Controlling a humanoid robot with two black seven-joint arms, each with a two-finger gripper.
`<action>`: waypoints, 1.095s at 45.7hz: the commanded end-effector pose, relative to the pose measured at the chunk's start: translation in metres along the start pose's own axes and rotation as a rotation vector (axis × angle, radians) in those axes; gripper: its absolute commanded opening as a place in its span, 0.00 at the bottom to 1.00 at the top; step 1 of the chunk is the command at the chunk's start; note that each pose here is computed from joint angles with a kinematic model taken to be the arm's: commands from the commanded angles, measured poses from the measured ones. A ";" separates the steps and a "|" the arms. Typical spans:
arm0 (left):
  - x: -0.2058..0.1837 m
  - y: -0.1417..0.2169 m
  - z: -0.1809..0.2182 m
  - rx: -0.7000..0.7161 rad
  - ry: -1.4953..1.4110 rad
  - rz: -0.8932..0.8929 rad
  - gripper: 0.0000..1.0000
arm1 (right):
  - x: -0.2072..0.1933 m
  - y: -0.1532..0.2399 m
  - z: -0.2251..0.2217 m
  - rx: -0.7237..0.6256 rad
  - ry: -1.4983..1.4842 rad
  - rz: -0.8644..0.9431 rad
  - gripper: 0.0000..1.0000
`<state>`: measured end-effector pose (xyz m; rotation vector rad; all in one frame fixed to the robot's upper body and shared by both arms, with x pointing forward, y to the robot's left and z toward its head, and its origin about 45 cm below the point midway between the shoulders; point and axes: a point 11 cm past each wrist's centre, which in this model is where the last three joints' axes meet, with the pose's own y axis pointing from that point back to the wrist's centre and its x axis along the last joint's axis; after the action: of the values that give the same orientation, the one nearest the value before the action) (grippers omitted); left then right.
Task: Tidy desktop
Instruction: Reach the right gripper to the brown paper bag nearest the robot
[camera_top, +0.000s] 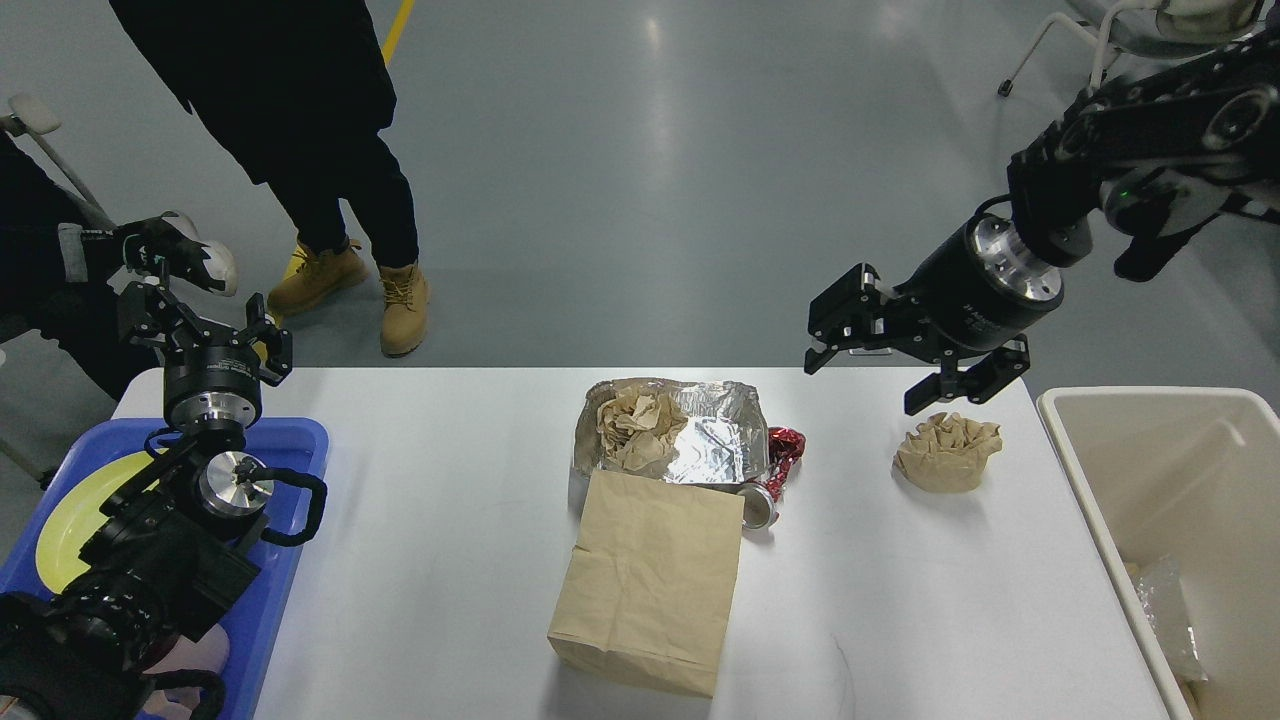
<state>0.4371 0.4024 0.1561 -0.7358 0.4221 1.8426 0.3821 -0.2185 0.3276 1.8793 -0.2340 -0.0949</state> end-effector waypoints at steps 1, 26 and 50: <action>0.000 0.000 0.000 0.000 -0.001 0.000 0.97 | -0.018 -0.048 -0.008 0.078 -0.018 -0.091 1.00; 0.000 0.000 0.000 0.000 0.001 0.000 0.97 | -0.061 -0.199 0.018 0.122 -0.151 -0.124 1.00; 0.000 0.000 0.000 0.000 0.001 0.000 0.97 | -0.072 -0.227 0.031 0.168 -0.247 -0.131 1.00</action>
<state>0.4371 0.4025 0.1561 -0.7353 0.4217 1.8424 0.3334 -0.1637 0.1033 2.0468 -0.2826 -0.3988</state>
